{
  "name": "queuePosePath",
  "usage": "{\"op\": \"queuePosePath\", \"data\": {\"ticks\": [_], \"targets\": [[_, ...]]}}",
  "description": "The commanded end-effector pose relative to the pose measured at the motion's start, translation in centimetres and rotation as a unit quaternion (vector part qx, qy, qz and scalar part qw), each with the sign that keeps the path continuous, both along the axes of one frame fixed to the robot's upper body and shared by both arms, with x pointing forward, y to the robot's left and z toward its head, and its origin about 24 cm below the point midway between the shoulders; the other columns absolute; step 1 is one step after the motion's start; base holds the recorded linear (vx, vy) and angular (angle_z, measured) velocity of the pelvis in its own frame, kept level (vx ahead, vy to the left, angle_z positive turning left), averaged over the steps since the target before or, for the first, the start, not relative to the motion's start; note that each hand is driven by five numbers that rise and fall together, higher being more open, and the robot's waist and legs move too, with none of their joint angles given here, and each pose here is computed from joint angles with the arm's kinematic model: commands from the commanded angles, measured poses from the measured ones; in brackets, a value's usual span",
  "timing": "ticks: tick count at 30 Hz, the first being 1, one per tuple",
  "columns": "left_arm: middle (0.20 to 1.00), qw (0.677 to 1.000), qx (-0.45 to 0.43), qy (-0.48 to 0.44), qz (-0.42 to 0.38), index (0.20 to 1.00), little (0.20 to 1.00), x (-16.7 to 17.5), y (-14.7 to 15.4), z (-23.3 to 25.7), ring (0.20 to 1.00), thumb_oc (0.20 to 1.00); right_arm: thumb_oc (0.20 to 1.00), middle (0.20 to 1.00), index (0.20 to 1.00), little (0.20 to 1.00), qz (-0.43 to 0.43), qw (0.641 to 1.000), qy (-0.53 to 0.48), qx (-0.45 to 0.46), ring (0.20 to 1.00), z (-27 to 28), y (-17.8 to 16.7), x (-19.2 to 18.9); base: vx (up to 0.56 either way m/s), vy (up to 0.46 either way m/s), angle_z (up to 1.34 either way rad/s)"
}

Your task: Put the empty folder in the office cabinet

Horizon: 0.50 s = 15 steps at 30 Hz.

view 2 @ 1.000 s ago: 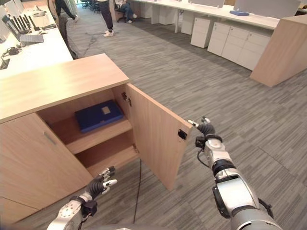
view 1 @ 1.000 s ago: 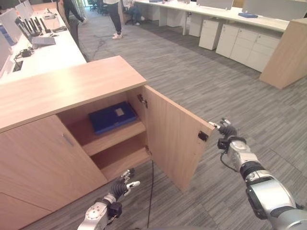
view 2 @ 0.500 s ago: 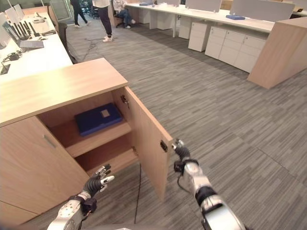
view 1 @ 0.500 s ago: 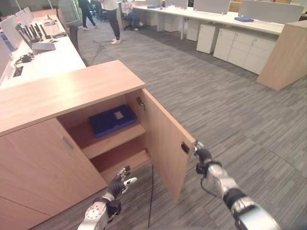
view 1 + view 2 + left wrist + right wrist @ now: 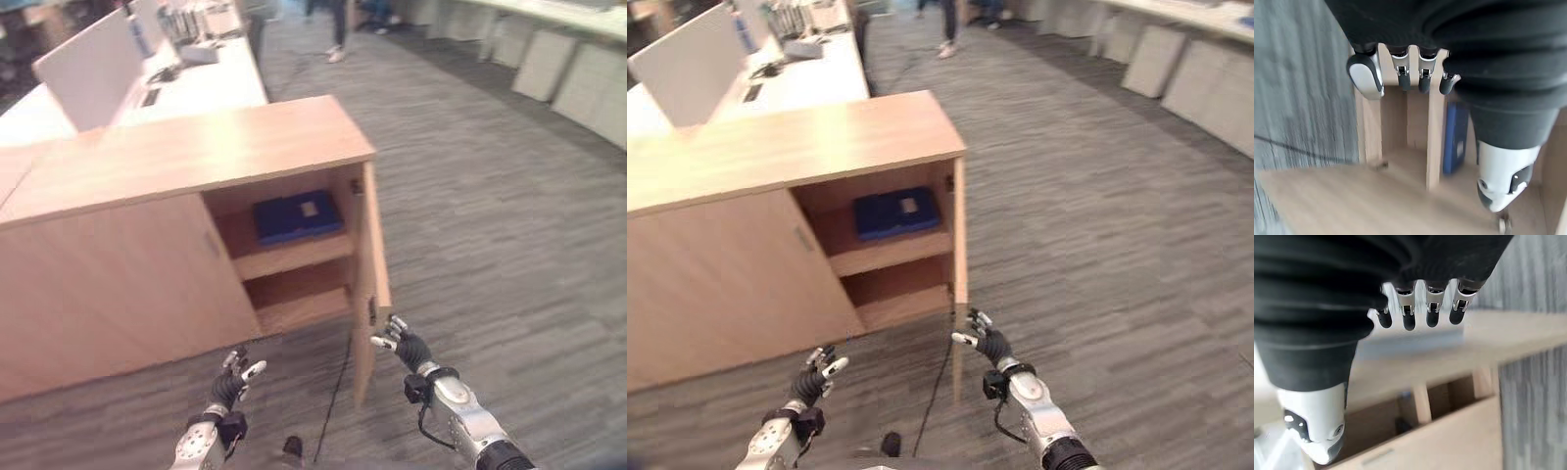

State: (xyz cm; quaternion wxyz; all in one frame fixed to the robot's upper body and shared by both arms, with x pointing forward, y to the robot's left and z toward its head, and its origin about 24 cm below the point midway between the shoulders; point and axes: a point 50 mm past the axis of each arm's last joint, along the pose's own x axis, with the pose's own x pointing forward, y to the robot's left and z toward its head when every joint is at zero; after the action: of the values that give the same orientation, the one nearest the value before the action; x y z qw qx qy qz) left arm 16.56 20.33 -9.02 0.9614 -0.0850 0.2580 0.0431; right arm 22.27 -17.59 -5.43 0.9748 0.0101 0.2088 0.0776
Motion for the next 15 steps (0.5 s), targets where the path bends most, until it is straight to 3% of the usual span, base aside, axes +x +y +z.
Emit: {"op": "queuePosePath", "data": {"ticks": [1, 12, 15], "targets": [[1.000, 0.996, 0.044, -0.072, -0.039, 1.000, 1.000, 2.6, 1.6, 2.7, 1.000, 1.000, 1.000, 1.000, 1.000, 1.000, 0.019, 0.993, -0.110, 0.030, 1.000, 4.1, 1.9, 3.3, 0.08, 0.188, 1.15], [1.000, 0.985, 0.105, -0.067, -0.120, 1.000, 1.000, 2.2, 3.3, 3.7, 1.000, 1.000, 1.000, 1.000, 1.000, 1.000, -0.075, 0.982, -0.162, 0.066, 1.000, 6.9, 0.4, 7.0, 0.06, 0.194, 0.64], [1.000, 0.983, 0.106, -0.076, -0.131, 1.000, 1.000, 2.7, 3.3, 4.2, 1.000, 1.000, 1.000, 1.000, 1.000, 1.000, -0.131, 0.976, -0.167, 0.048, 1.000, 7.3, -2.4, 7.5, 0.17, 0.077, 0.28]]}}
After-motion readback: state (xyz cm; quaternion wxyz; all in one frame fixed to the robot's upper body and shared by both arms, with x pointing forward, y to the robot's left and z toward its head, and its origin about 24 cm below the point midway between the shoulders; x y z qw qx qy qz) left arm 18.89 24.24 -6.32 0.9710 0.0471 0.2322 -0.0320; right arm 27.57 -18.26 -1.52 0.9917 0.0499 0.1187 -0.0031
